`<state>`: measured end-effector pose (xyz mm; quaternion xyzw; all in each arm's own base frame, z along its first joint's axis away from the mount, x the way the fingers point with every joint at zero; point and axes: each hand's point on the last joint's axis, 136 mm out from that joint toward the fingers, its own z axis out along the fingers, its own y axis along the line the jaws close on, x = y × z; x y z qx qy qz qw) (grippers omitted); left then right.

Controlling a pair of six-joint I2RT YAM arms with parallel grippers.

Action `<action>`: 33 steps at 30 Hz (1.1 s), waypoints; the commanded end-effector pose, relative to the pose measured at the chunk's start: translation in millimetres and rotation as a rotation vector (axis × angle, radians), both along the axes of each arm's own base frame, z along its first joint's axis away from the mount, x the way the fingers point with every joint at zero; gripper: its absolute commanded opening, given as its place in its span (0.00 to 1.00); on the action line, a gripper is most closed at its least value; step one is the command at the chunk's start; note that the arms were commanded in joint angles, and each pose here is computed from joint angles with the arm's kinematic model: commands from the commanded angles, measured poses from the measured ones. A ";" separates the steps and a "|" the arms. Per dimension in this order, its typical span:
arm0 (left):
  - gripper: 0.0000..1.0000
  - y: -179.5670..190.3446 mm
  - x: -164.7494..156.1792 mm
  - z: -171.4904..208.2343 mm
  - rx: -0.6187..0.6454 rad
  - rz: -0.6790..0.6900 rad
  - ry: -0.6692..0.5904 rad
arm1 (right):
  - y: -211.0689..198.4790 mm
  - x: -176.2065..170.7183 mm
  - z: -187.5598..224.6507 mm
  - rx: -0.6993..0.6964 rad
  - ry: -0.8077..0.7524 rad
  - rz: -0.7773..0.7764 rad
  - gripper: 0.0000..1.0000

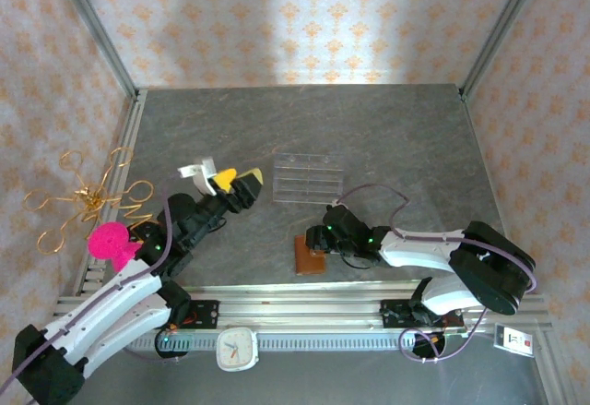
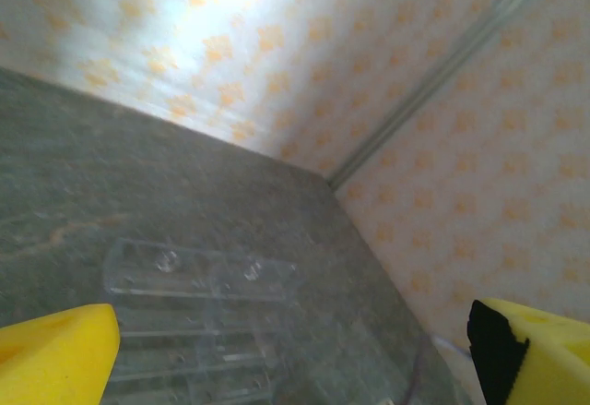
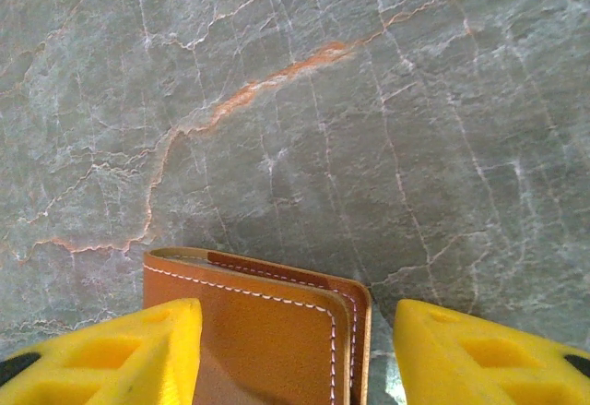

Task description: Take the credit cards out of the card holder

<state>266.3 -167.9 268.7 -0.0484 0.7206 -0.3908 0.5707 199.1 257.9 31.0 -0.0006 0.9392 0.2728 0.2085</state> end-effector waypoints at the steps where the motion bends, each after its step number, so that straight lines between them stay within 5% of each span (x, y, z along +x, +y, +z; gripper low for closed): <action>1: 0.95 -13.8 -8.7 -26.5 0.089 -0.007 0.027 | -5.9 6.7 -1.2 -0.039 -0.026 -0.031 0.57; 14: 0.78 -66.5 -36.6 -103.8 0.161 -0.158 0.189 | -2.8 -7.1 -16.9 -0.019 0.044 0.005 0.49; 21: 0.75 -86.9 -48.5 -133.6 0.169 -0.253 0.263 | -1.1 -8.5 -22.4 -0.017 0.023 0.043 0.09; 23: 0.75 -91.7 -51.0 -136.2 0.164 -0.278 0.269 | 1.2 -6.2 -13.3 0.004 -0.014 0.057 0.00; 33: 0.83 -111.2 -61.9 -116.8 0.087 -0.405 0.190 | -6.5 16.0 89.8 0.178 -0.304 0.098 0.00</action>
